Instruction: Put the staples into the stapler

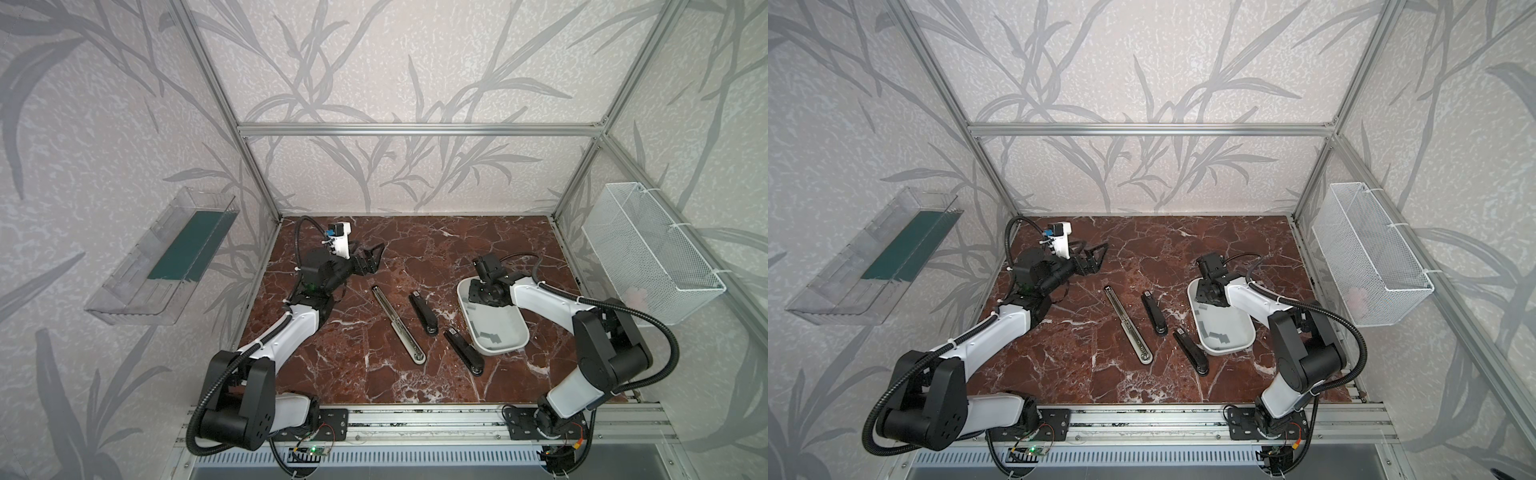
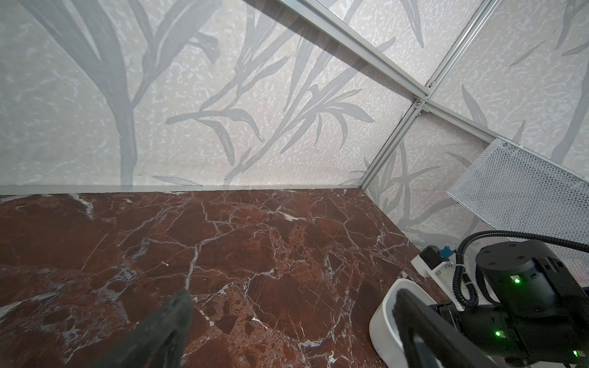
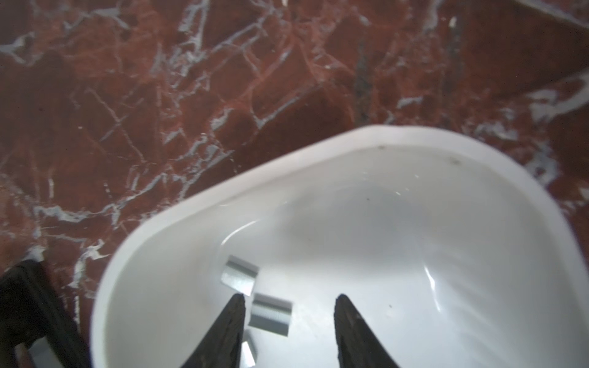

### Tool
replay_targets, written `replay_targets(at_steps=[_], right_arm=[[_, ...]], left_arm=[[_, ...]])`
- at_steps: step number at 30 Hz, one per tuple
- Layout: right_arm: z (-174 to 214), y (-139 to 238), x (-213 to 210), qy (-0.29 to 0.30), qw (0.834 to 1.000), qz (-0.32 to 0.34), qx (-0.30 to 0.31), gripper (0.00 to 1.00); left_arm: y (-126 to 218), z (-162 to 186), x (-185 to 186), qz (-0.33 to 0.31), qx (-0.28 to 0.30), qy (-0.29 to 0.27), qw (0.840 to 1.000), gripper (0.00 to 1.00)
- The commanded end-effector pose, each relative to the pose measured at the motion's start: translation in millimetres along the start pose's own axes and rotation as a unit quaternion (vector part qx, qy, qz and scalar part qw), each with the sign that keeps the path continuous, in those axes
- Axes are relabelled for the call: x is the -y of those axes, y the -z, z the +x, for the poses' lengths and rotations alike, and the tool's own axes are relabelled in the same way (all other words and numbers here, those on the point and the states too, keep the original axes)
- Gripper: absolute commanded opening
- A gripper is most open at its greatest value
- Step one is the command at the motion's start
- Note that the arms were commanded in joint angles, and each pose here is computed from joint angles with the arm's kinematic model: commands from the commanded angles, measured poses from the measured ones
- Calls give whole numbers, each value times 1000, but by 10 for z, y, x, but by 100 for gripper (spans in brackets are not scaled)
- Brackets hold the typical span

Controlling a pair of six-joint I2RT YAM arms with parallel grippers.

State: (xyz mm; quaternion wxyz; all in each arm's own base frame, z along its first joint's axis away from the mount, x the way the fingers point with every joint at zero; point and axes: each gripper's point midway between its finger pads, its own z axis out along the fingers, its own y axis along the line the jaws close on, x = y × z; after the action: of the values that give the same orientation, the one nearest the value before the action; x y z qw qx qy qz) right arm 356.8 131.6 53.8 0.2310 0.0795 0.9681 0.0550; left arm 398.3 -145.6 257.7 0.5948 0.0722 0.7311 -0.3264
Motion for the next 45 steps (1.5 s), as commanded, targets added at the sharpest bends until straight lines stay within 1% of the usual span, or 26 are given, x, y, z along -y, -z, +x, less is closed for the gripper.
replay_targets(at_steps=[1, 3, 6, 11, 17, 19, 20, 22, 24, 26, 28, 30, 32, 34, 38, 43, 45], right_arm=[[-45, -87, -270, 58, 996, -61, -11, 47], [-3, -224, -316, 66, 995, -66, -32, 45], [28, -292, -382, 78, 993, -78, -47, 43], [141, -252, -435, 88, 989, -104, -63, 43], [287, -170, -283, 94, 990, -88, -66, 45], [332, -182, -235, 91, 990, -81, -69, 42], [302, -131, -219, 89, 991, -77, -62, 40], [250, -99, -148, 81, 994, -55, -52, 32], [181, -63, -95, 68, 996, -34, -41, 30], [115, -26, -170, 54, 997, -50, -30, 31], [87, -21, -280, 43, 996, -72, -25, 35], [63, -27, -374, 43, 995, -83, -24, 36], [42, -54, -413, 45, 996, -78, -25, 36], [95, -151, -427, 52, 995, -69, -41, 36], [169, -253, -437, 65, 995, -46, -58, 36], [276, -285, -470, 96, 993, -38, -64, 36], [317, -310, -420, 109, 992, -19, -65, 34]], left_arm=[[29, -71, 88, 16, 14, -7, 1000, 99], [42, -80, 91, 15, 16, -9, 1000, 99], [45, -88, 89, 14, 17, -10, 1000, 99], [34, -87, 83, 13, 16, -10, 1000, 99], [17, -71, 77, 15, 13, -7, 1000, 99], [14, -68, 76, 15, 13, -7, 1000, 99], [10, -63, 70, 15, 12, -6, 1000, 99], [-3, -50, 56, 14, 12, -6, 1000, 99], [-28, -24, 28, 11, 9, -4, 1000, 99], [-64, 5, 7, 9, 4, -1, 1000, 99], [-98, 25, -10, 8, -1, 1, 1000, 99], [-136, 41, -46, 3, -7, 0, 1000, 99], [-178, 71, -100, -7, -12, -3, 1000, 99], [-211, 68, -110, -9, -14, -6, 1000, 99], [-240, -11, -106, -17, -14, -24, 999, 99], [-266, -83, -107, -22, -7, -38, 999, 99], [-290, -70, -113, -22, -13, -39, 999, 99]])
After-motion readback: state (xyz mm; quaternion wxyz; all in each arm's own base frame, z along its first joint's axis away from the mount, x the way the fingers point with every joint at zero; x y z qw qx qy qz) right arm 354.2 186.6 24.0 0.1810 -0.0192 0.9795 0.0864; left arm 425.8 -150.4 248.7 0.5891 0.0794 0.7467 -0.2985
